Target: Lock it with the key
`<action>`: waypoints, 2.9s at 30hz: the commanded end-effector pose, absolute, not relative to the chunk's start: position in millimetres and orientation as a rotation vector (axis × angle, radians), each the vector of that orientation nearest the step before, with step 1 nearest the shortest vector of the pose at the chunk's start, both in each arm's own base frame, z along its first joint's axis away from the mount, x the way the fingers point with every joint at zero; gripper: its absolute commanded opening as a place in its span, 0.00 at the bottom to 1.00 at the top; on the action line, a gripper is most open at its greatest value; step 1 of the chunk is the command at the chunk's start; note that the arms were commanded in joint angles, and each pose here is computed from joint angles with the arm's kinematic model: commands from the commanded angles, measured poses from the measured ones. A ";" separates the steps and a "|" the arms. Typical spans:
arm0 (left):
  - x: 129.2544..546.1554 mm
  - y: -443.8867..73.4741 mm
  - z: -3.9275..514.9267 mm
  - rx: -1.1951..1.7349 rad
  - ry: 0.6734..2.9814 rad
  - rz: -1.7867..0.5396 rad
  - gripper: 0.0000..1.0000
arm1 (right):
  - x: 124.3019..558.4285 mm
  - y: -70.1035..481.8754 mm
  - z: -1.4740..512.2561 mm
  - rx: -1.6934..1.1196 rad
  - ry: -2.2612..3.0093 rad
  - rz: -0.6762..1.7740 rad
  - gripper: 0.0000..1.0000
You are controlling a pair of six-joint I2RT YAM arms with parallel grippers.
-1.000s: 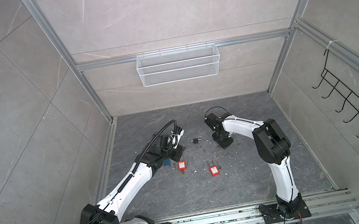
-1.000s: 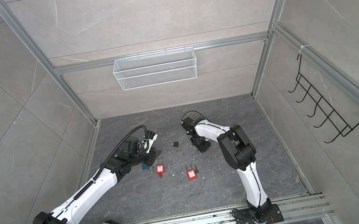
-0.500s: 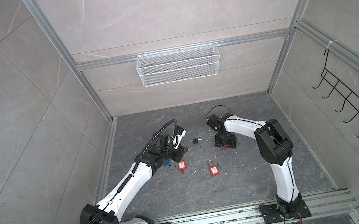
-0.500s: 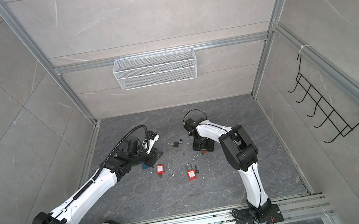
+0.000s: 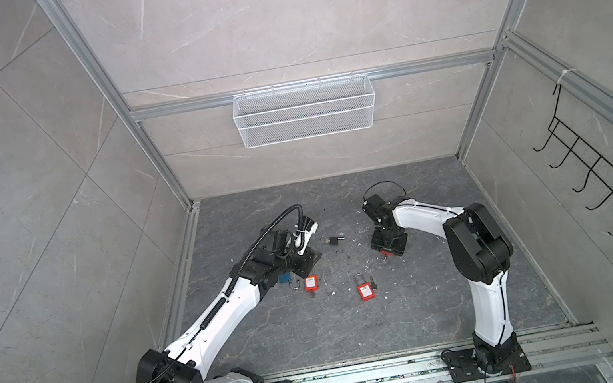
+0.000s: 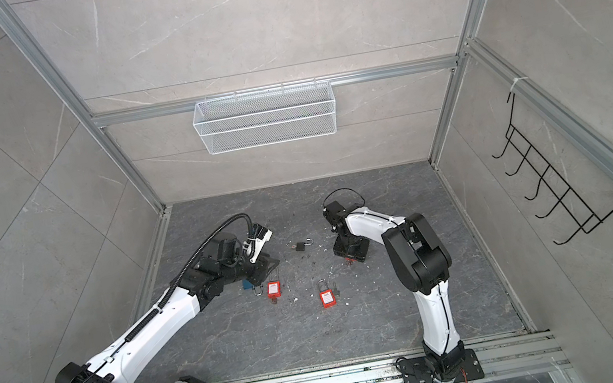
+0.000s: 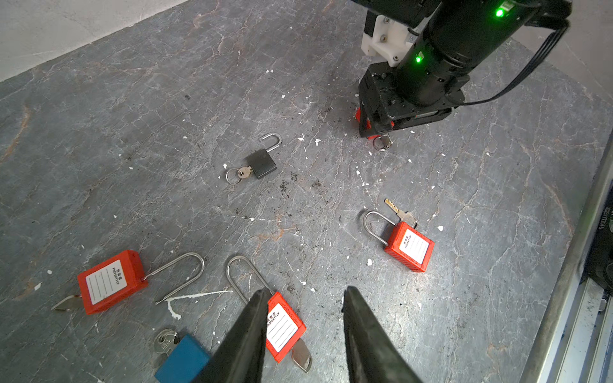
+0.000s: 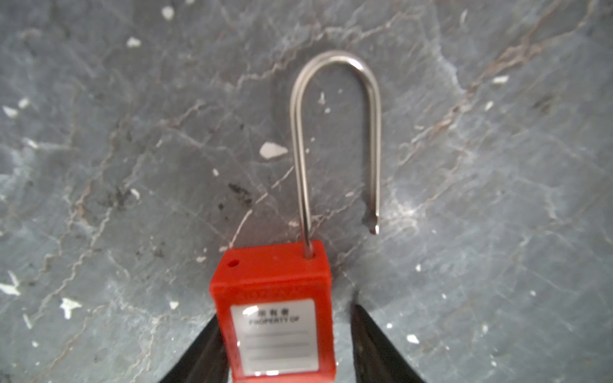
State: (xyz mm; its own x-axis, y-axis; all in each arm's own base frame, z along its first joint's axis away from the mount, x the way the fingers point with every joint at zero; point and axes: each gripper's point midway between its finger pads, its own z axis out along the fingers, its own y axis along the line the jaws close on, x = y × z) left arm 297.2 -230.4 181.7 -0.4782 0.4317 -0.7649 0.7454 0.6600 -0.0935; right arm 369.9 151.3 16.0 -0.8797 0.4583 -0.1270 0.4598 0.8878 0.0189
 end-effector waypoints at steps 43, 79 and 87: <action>302.8 -260.1 232.6 1.137 1.760 -0.583 0.41 | 358.1 219.0 176.8 -0.781 2.598 0.322 0.42; 338.1 -175.8 232.5 0.540 1.944 -0.711 0.42 | 284.6 275.6 110.7 -2.078 1.650 0.153 0.67; 336.4 -156.0 230.2 0.409 2.014 -0.628 0.43 | 291.5 304.2 92.8 -2.157 1.540 0.131 0.68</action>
